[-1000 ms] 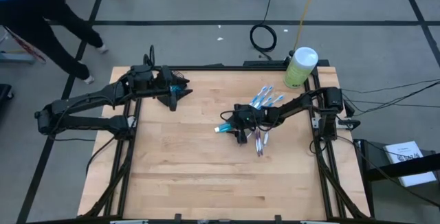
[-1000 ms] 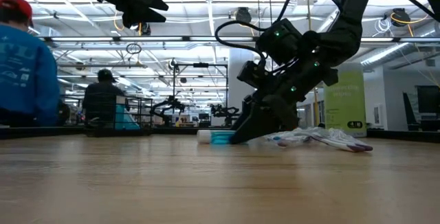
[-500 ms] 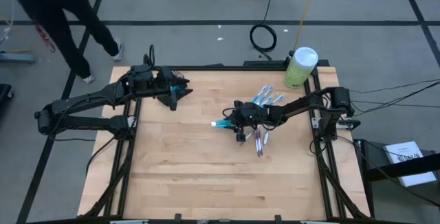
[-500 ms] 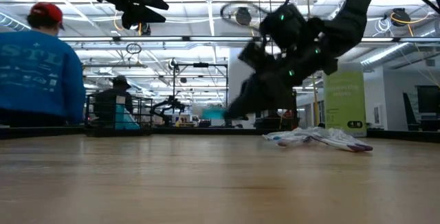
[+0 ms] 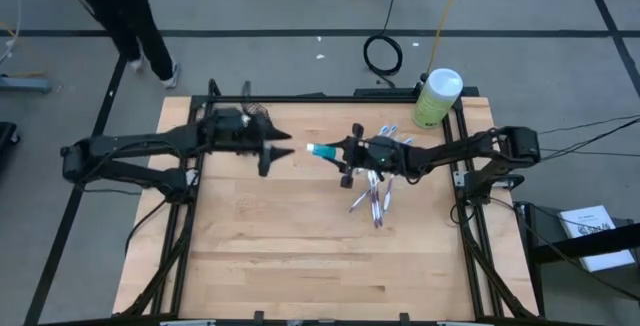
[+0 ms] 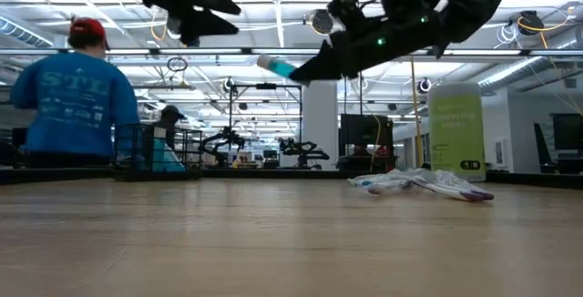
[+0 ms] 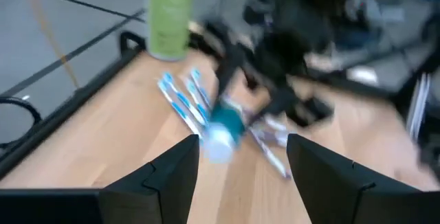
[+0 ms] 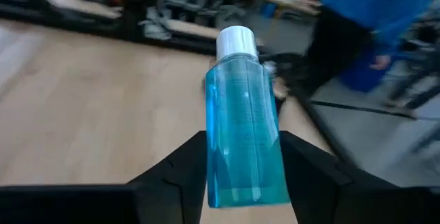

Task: Pick & Place toothbrushing station
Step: Put the mouthwash into the middle compartment of the wire organizer

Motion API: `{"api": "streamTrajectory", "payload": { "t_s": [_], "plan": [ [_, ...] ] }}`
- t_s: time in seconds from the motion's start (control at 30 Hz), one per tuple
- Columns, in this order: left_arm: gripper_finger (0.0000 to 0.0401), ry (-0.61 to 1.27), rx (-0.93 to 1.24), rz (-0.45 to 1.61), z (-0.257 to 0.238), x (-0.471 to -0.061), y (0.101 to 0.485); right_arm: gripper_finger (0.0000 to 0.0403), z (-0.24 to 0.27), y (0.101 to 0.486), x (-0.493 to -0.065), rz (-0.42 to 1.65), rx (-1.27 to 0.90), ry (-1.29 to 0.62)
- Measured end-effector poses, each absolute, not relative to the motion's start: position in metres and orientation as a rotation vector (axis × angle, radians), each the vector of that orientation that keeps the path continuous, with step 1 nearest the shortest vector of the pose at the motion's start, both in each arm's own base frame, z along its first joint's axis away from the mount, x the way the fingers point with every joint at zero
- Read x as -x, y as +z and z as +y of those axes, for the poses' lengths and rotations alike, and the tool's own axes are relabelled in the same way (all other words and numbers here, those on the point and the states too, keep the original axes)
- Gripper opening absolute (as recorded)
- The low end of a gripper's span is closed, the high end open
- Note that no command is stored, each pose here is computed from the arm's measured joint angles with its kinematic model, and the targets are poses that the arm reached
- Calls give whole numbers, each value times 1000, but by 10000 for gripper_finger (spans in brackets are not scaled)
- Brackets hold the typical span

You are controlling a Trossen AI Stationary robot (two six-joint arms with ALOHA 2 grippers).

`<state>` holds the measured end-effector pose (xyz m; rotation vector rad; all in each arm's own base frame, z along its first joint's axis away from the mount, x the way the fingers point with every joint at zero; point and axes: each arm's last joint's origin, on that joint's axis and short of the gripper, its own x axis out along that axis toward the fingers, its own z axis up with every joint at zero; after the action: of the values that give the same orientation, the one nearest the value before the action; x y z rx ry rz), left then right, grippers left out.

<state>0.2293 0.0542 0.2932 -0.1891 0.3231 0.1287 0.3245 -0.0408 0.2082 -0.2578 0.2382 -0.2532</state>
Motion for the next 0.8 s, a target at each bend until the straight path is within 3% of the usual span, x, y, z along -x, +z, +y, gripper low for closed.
{"api": "streamTrajectory", "payload": {
  "t_s": [0.4, 0.8],
  "plan": [
    [228, -71, -309, 413, 30, -264, 263, 157, -28, 218, -324, 183, 279, -205],
    [227, 117, -377, 385, 33, -263, 271, 159, -29, 221, -324, 174, 280, -263]
  ]
}}
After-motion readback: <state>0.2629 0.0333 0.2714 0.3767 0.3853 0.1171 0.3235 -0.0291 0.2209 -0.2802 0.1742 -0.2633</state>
